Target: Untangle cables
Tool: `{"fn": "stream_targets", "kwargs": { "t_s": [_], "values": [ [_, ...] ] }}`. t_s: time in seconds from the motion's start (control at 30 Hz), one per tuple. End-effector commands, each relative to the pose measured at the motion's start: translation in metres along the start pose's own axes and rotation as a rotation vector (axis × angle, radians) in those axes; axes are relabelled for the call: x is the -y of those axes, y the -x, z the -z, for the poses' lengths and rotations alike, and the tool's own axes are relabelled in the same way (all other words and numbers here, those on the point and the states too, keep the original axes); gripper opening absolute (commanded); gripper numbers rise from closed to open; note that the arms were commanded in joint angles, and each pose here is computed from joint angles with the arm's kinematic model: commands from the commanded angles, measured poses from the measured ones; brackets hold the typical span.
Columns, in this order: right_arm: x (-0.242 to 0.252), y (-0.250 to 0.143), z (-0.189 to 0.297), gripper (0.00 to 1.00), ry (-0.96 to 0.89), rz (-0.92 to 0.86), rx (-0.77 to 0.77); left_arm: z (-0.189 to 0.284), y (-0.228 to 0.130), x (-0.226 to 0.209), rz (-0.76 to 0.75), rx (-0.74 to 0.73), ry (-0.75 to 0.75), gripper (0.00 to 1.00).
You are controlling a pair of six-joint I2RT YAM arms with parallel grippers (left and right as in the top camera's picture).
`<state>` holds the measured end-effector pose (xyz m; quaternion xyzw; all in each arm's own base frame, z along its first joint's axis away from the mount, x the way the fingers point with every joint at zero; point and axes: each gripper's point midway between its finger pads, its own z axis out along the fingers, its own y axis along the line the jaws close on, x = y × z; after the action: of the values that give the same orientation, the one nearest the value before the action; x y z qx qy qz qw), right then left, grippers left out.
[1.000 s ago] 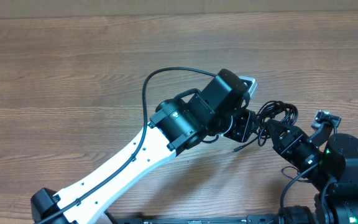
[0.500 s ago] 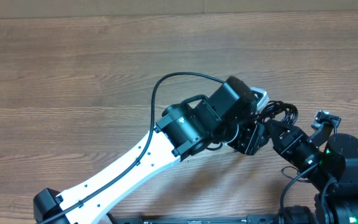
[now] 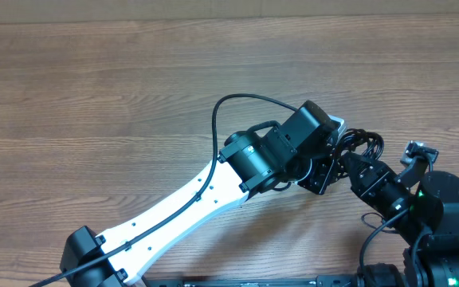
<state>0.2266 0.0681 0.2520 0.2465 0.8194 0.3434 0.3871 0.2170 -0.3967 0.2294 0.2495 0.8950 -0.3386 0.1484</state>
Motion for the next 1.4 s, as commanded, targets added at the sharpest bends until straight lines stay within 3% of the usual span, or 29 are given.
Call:
{"fn": "stream_targets", "kwargs": {
  "t_s": [0.0, 0.33, 0.7, 0.97, 1.37],
  "values": [
    [-0.008, 0.0, 0.004, 0.04, 0.031, 0.022, 0.001, 0.003, 0.02, -0.011, 0.029, 0.067, 0.03, 0.31],
    [-0.008, 0.0, 0.004, 0.04, 0.032, 0.021, 0.001, 0.014, 0.047, -0.032, 0.197, 0.147, 0.031, 0.4],
    [-0.008, 0.0, 0.004, 0.04, 0.032, 0.022, 0.001, 0.009, 0.044, -0.013, 0.127, 0.148, 0.0, 0.41],
    [-0.008, 0.0, 0.004, 0.04, 0.033, 0.022, 0.001, 0.005, 0.031, -0.009, -0.013, 0.104, 0.016, 0.33],
    [-0.014, -0.001, 0.004, 0.04, 0.063, 0.027, -0.011, 0.003, 0.014, -0.016, -0.065, 0.037, 0.05, 0.26]
  ]
}}
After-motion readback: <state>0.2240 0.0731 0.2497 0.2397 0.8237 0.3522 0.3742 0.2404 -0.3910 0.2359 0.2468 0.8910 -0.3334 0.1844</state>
